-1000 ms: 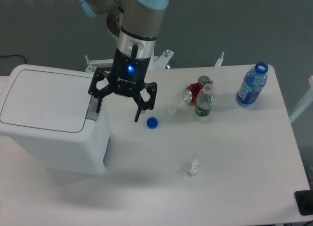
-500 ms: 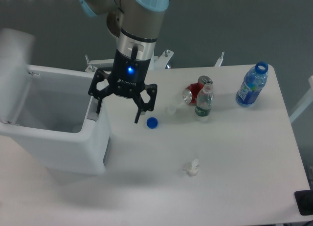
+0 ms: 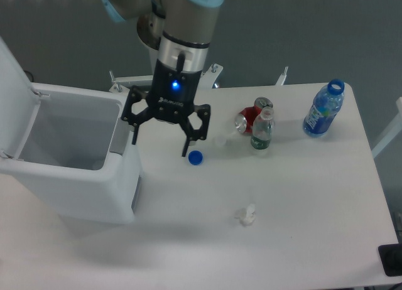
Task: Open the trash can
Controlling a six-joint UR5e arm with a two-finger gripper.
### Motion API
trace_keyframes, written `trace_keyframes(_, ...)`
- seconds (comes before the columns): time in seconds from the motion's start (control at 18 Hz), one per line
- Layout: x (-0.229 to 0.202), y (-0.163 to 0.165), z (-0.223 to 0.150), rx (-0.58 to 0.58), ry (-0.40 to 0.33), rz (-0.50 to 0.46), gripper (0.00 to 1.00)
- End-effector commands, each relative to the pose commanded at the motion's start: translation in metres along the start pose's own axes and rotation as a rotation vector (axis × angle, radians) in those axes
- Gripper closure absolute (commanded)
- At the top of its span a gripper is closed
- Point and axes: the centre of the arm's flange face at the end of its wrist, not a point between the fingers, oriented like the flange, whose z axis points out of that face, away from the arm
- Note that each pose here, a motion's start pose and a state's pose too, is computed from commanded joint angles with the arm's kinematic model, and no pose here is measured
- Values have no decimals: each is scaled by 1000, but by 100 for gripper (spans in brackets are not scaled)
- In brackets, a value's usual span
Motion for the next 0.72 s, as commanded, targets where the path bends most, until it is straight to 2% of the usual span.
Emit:
trace_keyframes(0.22, -15, -4, -10, 5, -42, 109, 0)
trace_keyframes(0.44, -33, 0, -16, -47, -129, 252, 0)
trace_keyframes(0.72, -46, 5, -18, -96, -180, 343, 0)
